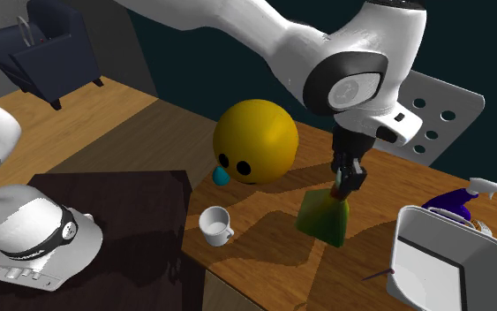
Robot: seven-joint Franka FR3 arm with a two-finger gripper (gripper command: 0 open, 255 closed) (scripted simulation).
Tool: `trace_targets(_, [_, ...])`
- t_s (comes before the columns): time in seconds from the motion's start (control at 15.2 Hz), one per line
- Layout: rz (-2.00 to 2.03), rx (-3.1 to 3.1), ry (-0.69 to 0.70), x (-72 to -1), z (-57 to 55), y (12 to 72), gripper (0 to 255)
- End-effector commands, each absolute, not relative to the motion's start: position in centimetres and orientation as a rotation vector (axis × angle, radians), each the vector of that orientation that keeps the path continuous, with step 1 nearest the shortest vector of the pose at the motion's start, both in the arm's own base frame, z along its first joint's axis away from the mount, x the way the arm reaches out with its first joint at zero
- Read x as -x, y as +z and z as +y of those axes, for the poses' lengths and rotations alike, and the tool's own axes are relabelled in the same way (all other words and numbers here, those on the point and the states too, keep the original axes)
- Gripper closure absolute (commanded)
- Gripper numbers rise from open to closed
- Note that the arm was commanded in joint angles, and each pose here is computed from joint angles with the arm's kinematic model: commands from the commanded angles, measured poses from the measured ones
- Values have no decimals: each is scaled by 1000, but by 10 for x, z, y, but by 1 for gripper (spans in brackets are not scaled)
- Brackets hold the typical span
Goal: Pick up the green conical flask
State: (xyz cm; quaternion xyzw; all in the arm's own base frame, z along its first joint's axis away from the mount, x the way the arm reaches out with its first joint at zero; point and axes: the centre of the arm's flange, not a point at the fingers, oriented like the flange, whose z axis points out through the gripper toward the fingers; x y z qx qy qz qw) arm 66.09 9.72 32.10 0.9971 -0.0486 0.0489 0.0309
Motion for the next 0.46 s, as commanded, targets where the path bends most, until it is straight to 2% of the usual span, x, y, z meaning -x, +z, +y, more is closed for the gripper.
trace_targets(0.0, [-150, -3073, 154, -660, 97, 332, 255])
trace_targets(0.4, [-150, -3073, 154, -660, 97, 354, 255])
